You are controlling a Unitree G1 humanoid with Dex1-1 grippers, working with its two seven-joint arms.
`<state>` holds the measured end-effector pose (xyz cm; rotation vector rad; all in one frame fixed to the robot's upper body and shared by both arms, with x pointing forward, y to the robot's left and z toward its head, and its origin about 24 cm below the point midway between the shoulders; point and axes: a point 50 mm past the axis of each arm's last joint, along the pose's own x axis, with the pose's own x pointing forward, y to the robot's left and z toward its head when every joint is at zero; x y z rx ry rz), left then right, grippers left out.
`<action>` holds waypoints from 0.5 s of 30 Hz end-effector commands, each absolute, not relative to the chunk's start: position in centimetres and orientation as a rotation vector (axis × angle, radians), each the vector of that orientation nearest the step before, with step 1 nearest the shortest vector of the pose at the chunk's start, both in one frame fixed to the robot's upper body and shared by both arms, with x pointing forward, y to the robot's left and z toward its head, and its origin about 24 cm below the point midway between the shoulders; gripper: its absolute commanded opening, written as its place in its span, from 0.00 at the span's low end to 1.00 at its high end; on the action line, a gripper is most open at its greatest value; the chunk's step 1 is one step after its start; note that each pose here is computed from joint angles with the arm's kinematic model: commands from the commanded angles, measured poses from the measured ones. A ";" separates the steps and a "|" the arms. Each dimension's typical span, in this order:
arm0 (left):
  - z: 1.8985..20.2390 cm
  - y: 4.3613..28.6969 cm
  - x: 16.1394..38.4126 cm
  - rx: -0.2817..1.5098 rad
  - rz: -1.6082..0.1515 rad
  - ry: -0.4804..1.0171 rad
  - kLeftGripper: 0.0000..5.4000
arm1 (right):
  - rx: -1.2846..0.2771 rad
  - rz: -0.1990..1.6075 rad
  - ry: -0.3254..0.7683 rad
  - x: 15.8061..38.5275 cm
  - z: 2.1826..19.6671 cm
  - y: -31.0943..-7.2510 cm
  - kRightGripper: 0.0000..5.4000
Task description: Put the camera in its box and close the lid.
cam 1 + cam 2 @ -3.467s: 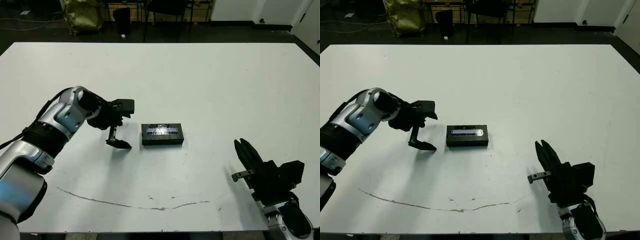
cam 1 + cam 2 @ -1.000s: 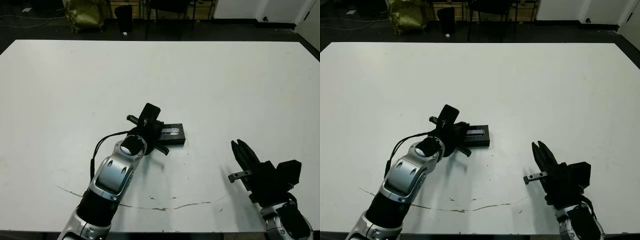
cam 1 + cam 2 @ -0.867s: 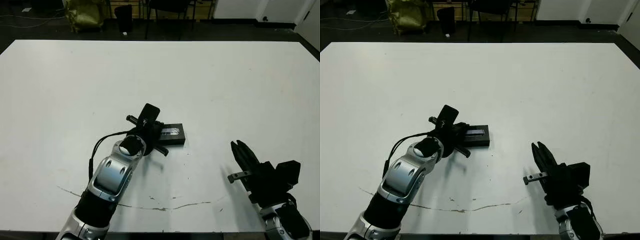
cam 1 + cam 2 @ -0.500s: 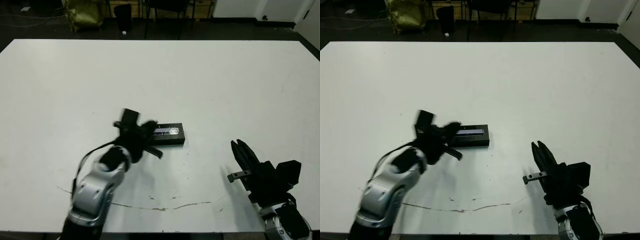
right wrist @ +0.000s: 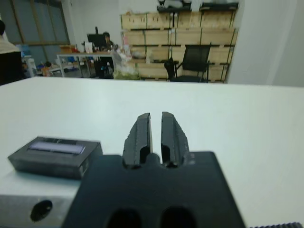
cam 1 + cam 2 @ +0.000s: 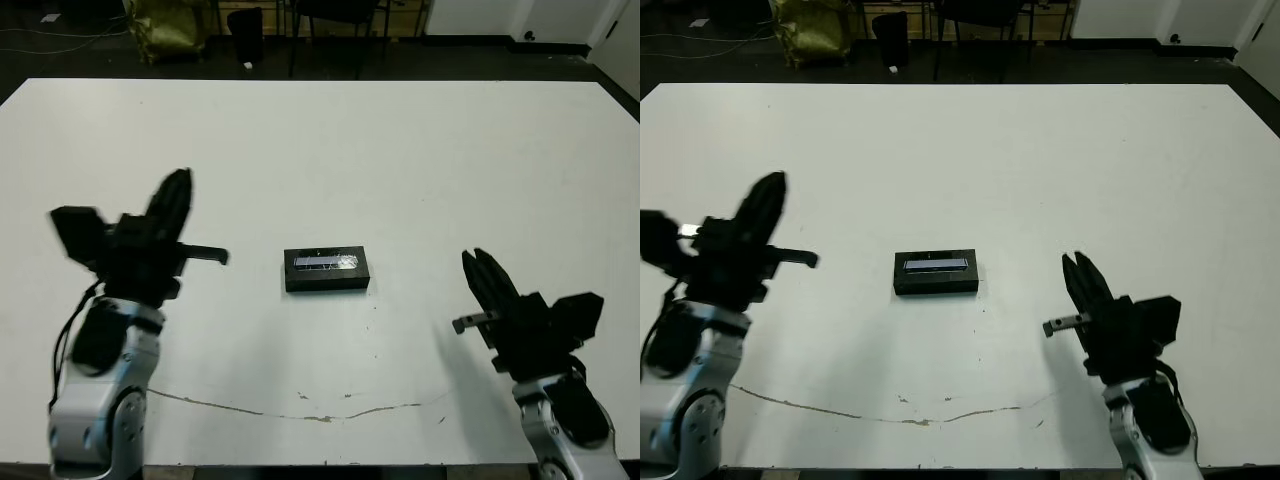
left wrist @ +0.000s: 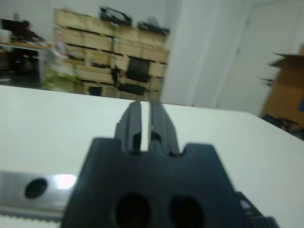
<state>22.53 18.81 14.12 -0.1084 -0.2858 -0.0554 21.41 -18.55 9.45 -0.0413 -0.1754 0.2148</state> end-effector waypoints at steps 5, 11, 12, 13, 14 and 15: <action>10.9 19.7 21.5 0.091 0.082 -0.273 0.01 | -0.053 0.191 -0.213 23.1 9.6 -18.3 0.00; 9.1 19.1 21.4 0.082 0.076 -0.295 0.01 | -0.024 0.180 -0.205 23.6 9.5 -17.8 0.00; 9.0 19.0 21.5 0.080 0.074 -0.306 0.01 | -0.018 0.180 -0.206 23.6 9.4 -17.7 0.00; 8.9 18.9 21.5 0.079 0.075 -0.313 0.01 | -0.018 0.179 -0.210 23.6 9.4 -17.7 0.00; 8.9 18.9 21.5 0.075 0.076 -0.318 0.01 | -0.016 0.179 -0.212 23.7 9.3 -17.6 0.00; 9.0 18.8 21.6 0.074 0.077 -0.320 0.01 | -0.015 0.179 -0.213 23.7 9.3 -17.6 0.00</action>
